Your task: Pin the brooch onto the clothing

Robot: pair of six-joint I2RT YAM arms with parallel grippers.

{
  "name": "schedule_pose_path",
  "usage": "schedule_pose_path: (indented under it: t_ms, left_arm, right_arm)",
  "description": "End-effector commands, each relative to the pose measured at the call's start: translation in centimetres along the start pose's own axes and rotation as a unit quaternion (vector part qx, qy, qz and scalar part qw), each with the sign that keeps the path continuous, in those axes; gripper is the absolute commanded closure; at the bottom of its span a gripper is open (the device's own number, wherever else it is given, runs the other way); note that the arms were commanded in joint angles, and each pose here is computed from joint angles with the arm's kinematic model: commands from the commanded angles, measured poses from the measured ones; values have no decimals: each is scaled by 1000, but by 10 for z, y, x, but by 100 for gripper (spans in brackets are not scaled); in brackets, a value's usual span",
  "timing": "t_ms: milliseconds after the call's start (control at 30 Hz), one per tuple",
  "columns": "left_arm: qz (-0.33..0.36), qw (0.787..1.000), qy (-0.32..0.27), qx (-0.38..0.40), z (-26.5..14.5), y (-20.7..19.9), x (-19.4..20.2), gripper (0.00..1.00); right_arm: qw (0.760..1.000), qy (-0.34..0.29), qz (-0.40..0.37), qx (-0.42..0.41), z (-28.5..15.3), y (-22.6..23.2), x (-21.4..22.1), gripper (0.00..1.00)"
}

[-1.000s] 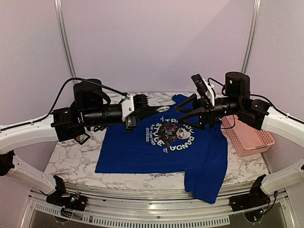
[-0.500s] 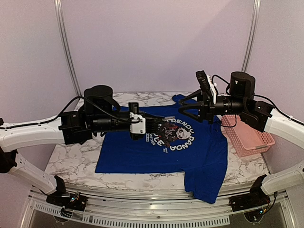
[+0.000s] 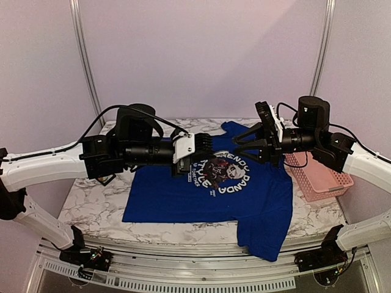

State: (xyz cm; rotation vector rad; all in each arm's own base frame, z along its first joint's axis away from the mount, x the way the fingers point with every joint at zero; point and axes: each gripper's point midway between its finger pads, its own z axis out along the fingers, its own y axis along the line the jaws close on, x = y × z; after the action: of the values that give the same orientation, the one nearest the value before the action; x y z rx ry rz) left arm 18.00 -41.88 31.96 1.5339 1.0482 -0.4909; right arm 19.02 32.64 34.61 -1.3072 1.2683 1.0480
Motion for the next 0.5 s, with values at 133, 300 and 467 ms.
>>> schedule_pose_path:
  t_ms: [133,300,467]
  left_arm:
    - [-71,997,-12,19,6,-4,-12,100]
    - [-79,997,-13,17,6,-3,-12,100]
    - [-76,997,-18,16,6,-2,-15,100]
  right_arm:
    - [999,0,12,-40,4,9,6,71]
    - [999,9,23,-44,5,11,11,69]
    - [999,12,30,-18,5,2,12,75]
